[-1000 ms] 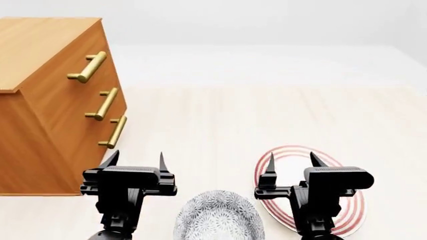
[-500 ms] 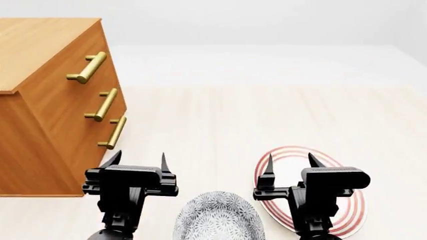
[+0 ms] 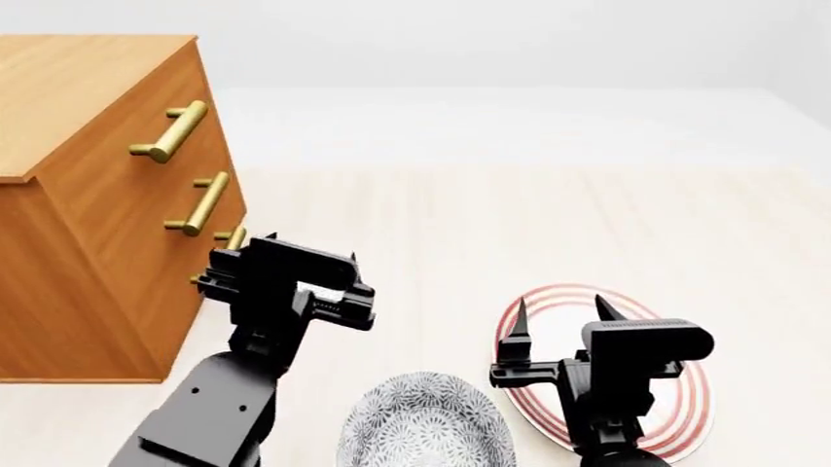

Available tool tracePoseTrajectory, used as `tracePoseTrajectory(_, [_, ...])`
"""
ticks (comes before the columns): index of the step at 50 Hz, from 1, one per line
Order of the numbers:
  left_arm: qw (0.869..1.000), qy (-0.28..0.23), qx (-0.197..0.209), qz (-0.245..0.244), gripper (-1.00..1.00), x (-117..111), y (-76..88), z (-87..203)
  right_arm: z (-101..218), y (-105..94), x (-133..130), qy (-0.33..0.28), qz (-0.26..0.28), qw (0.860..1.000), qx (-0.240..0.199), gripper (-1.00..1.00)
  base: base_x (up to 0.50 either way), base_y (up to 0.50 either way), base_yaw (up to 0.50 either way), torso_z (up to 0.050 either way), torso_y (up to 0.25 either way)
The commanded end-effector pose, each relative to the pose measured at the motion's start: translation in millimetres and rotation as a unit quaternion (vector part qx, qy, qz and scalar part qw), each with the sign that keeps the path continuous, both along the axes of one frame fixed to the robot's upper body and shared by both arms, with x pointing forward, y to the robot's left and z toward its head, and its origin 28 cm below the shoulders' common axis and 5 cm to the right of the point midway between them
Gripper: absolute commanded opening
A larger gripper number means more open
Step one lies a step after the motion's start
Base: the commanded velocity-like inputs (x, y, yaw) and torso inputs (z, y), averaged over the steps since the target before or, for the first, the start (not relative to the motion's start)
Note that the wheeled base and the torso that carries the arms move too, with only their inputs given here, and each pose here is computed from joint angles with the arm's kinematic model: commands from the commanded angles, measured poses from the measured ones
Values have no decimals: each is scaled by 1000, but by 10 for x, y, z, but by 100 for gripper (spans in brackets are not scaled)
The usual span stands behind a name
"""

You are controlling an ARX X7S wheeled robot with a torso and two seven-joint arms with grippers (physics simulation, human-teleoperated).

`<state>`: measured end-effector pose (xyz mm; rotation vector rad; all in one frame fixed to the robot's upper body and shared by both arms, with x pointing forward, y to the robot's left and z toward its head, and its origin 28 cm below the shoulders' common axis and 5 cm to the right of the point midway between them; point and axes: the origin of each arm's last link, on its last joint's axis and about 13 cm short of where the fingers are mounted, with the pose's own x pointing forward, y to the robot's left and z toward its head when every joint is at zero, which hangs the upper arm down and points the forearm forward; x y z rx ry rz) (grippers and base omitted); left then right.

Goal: Open the bottom drawer of the cabinet.

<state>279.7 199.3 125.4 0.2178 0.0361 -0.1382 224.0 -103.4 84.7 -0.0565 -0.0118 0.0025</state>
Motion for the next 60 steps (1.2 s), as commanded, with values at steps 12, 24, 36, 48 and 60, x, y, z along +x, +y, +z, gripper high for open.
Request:
tracePoseTrajectory(12, [977, -22, 203, 63, 100, 580, -47, -20, -25, 18, 22, 3, 5, 1000, -3, 100, 0, 0, 0, 0, 0])
tracePoseTrajectory(24, [949, 15, 297, 103, 100, 895, 65, -328, -52, 29, 64, 10, 8, 1000, -3, 100, 0, 0, 0, 0, 0])
tracePoseTrajectory(36, [939, 22, 326, 107, 100, 913, 78, -411, -70, 31, 71, 12, 9, 1000, -3, 100, 0, 0, 0, 0, 0])
tracePoseTrajectory(48, [917, 26, 375, 130, 100, 977, 139, -510, -90, 28, 72, 14, 9, 1000, -3, 100, 0, 0, 0, 0, 0])
tracePoseTrajectory(60, [908, 39, 394, 137, 100, 1017, 179, -596, -94, 28, 76, 16, 10, 1000, -1, 100, 0, 0, 0, 0, 0])
